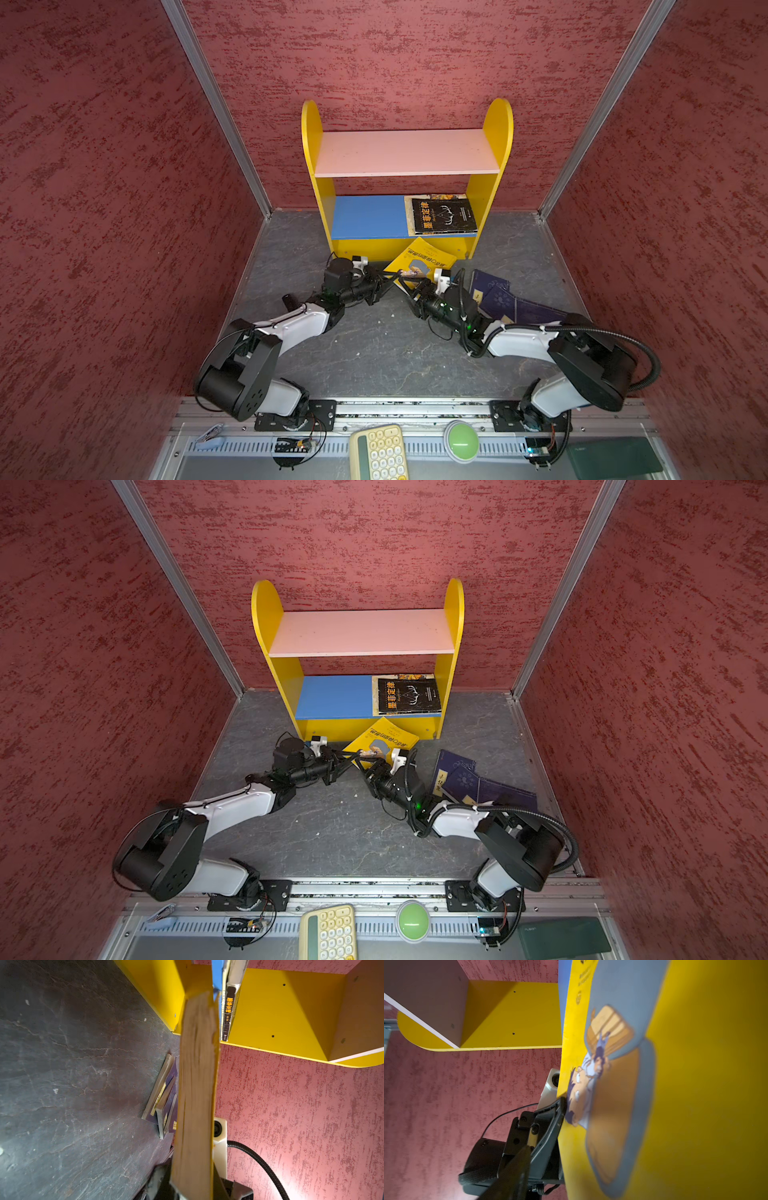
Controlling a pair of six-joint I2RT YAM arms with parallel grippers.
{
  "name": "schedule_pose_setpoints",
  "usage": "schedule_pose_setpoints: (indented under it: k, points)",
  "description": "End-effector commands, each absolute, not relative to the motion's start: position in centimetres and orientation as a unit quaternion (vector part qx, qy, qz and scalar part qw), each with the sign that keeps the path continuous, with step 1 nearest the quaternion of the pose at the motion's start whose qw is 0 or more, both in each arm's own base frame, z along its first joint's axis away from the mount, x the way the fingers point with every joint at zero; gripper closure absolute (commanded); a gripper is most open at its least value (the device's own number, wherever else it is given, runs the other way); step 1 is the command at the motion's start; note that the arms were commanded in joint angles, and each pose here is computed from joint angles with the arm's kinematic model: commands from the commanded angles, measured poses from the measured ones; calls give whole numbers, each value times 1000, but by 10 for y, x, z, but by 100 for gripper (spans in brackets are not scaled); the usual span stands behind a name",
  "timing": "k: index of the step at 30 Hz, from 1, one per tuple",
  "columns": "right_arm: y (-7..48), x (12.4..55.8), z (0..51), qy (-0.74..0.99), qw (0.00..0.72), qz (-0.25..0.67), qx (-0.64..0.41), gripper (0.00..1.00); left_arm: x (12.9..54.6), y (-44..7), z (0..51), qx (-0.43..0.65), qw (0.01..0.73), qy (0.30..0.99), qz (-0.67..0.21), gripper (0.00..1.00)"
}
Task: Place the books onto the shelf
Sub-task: 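Lift the yellow cartoon book upright with both grippers, then carry the upright yellow book toward the blue shelf with both grippers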
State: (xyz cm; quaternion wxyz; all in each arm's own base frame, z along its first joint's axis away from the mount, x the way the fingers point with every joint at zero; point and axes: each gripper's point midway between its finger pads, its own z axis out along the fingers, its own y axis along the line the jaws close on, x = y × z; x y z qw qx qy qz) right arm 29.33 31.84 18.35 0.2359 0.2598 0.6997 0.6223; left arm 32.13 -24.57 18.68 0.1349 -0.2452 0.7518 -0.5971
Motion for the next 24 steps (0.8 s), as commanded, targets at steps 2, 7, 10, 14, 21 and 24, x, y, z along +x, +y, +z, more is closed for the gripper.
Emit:
schedule_pose_setpoints:
  k: [2,7,10,14,21,24]
  points:
    - [295,289,186,700,256,610,268,11,315,-230,230,-202,176,753,-601,100]
    - [264,283,184,718,278,576,274,1,295,-209,238,-195,167,767,-588,100]
    - [239,278,184,725,297,549,290,1,284,-198,245,-186,169,769,-588,100]
    - [202,270,187,717,328,528,316,1,272,-185,255,-173,179,770,-587,100]
    - [174,261,203,715,353,529,291,1,264,-183,264,-129,157,768,-607,100]
    - [183,261,209,728,338,540,254,1,260,-187,274,-97,153,770,-612,100]
